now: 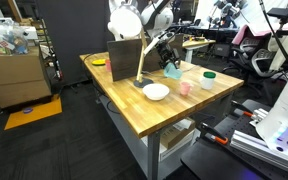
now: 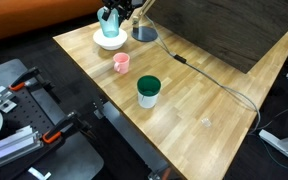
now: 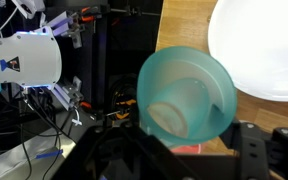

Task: Pick up the blue cup and pour the water in the white bowl

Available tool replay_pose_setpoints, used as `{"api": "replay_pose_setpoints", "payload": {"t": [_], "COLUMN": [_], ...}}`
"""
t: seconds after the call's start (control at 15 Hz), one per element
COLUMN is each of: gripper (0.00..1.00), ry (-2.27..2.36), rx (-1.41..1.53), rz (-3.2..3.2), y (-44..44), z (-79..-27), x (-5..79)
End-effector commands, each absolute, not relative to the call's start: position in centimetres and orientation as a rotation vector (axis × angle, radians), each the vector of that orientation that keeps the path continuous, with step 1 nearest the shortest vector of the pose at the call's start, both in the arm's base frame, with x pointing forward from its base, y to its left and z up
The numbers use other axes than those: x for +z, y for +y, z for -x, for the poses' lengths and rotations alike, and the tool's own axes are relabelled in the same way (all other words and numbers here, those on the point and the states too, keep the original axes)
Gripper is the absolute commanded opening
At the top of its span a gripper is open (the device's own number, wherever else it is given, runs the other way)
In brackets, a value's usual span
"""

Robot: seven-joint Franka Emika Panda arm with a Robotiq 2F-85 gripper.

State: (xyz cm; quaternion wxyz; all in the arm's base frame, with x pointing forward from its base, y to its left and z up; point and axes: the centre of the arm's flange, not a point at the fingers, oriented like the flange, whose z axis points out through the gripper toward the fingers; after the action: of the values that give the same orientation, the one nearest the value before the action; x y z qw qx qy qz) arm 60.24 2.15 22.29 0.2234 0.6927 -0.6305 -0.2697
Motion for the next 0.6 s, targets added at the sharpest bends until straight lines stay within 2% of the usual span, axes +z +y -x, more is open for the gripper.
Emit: {"api": "replay_pose_setpoints", "payload": {"t": [0.0, 0.27, 0.33, 0.53], "gripper": [0.48, 0.48, 0.73, 0.73], "ry": [-1.721, -1.748, -1.748, -1.747], "rx": [-0.737, -0.734, -0.734, -0.736], "rz": [-1.884, -1.915, -1.915, -1.913], "y": [2.37, 2.25, 2.25, 2.25], "z": [-61.49, -61.05, -61.07, -61.04], "x": [22.70, 22.48, 22.37, 22.26]}}
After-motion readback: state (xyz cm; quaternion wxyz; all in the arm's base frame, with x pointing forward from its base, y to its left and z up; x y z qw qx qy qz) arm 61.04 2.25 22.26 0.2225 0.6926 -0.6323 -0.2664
